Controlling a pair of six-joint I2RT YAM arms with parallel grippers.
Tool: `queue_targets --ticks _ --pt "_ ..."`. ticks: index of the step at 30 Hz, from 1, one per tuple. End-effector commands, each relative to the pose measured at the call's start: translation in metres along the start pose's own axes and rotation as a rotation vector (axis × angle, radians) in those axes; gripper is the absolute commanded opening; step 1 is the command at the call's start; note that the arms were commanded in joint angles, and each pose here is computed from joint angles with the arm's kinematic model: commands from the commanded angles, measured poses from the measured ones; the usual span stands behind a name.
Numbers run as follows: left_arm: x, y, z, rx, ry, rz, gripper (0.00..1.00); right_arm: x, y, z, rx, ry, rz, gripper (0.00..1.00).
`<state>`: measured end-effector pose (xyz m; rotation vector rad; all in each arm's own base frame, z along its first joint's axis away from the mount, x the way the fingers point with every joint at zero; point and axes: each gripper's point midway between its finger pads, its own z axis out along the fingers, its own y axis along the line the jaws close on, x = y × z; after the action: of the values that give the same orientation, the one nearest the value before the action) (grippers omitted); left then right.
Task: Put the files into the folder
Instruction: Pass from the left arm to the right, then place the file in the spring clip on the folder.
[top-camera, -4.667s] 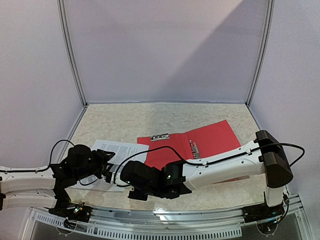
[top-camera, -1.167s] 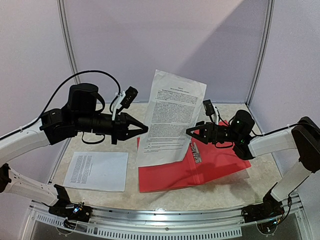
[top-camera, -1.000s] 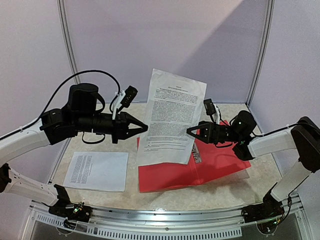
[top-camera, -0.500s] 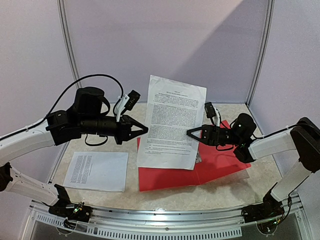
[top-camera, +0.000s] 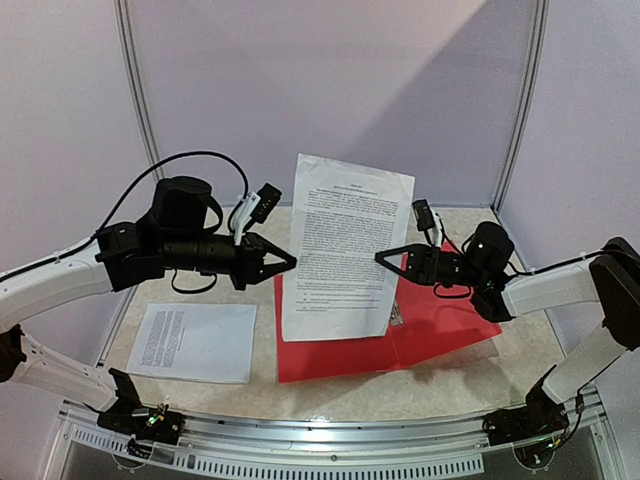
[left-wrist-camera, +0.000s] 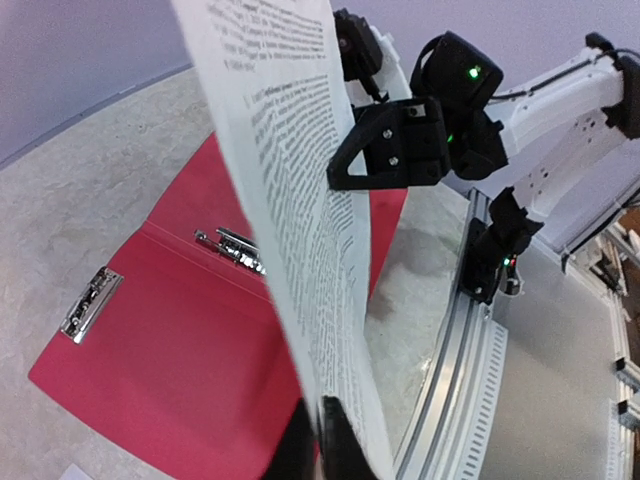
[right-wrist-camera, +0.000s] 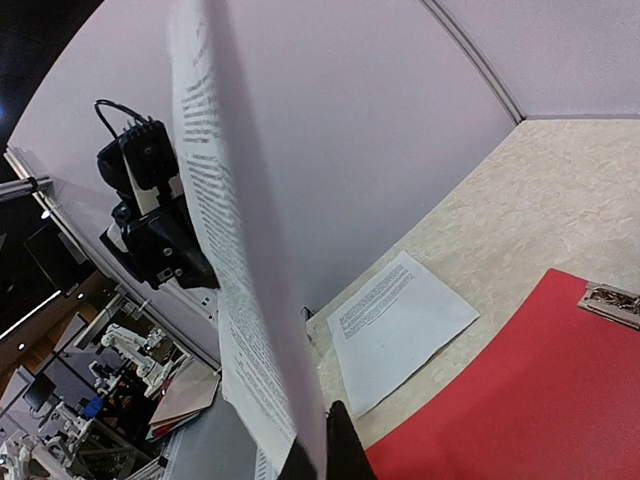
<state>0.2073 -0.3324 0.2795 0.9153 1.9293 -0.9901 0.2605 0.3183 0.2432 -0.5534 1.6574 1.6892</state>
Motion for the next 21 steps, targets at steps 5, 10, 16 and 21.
queue_targets --ticks 5,10,16,21 --pt "0.02 0.068 0.004 -0.308 0.104 -0.021 0.49 -0.001 -0.058 -0.005 0.409 0.173 0.07 0.0" --pt "0.02 0.122 -0.008 -0.474 0.089 -0.084 0.6 -0.01 -0.063 -0.028 0.646 0.3 0.08 0.0" --pt "0.0 0.155 0.009 -0.572 0.109 -0.095 0.61 -0.013 -0.067 -0.079 0.901 0.47 0.263 0.0" --pt "0.018 0.157 0.063 -0.424 0.216 -0.227 0.57 -0.001 -0.058 -0.101 0.918 0.589 0.402 0.0"
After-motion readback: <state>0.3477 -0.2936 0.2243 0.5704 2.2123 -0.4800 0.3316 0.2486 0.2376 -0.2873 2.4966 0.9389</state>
